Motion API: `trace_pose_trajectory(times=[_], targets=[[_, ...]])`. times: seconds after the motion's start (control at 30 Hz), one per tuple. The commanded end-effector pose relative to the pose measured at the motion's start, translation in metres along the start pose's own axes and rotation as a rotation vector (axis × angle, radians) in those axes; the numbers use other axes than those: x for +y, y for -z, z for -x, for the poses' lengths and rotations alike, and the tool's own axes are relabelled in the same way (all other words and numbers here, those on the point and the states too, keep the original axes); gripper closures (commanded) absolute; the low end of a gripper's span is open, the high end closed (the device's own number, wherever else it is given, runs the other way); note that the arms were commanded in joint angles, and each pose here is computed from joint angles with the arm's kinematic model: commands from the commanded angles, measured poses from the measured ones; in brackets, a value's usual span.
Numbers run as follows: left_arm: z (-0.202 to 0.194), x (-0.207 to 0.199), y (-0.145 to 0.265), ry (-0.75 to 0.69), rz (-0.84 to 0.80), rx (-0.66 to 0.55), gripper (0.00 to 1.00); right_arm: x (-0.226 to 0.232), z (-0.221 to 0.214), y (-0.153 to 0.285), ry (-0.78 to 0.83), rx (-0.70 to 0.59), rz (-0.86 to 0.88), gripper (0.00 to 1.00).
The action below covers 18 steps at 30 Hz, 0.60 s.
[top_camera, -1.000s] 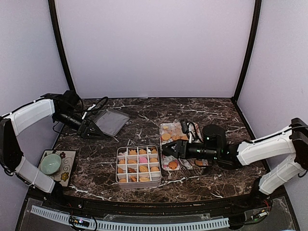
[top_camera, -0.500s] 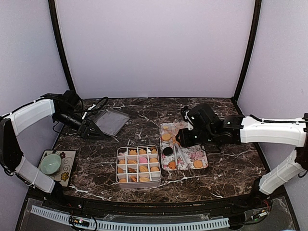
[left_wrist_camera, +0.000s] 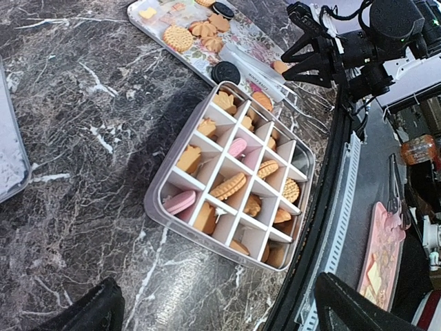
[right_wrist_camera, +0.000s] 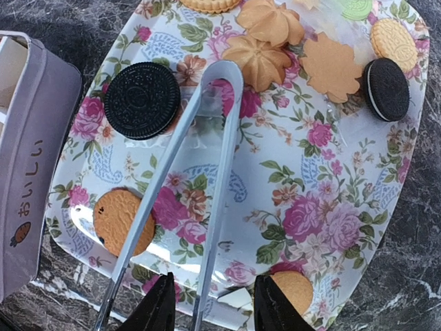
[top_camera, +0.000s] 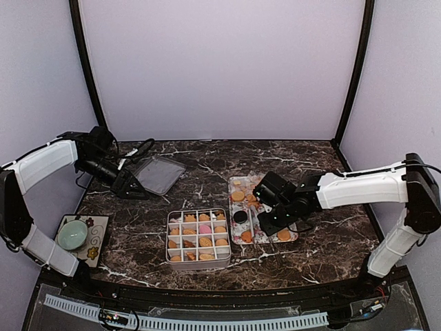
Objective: Pack the cookies
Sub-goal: Pick up the clamp from the plate.
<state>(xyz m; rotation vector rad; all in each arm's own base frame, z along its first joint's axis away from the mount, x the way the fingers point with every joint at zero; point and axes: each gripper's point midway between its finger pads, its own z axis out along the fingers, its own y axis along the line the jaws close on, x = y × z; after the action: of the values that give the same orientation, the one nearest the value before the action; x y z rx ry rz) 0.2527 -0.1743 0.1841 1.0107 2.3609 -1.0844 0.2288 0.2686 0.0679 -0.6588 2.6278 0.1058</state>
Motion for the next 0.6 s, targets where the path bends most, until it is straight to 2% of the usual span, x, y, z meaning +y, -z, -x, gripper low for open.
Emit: trace_pose_trajectory(times=[0.0,0.17,0.37,0.57], targets=[[0.007,0.007,0.01,-0.023,0.079,-0.001,0.01,0.004,-0.005,-0.017,0.035,0.038,0.009,0.6],[0.011,0.014,0.018,-0.039,0.152,-0.006,0.01,0.001,-0.01,-0.031,0.056,0.071,-0.018,0.65],[0.019,0.032,0.032,-0.047,0.277,-0.021,0.01,0.0,-0.004,-0.029,0.049,0.043,-0.023,0.81],[0.026,0.029,0.038,-0.051,0.27,-0.059,0.01,-0.002,0.002,-0.022,0.042,0.012,-0.022,0.99]])
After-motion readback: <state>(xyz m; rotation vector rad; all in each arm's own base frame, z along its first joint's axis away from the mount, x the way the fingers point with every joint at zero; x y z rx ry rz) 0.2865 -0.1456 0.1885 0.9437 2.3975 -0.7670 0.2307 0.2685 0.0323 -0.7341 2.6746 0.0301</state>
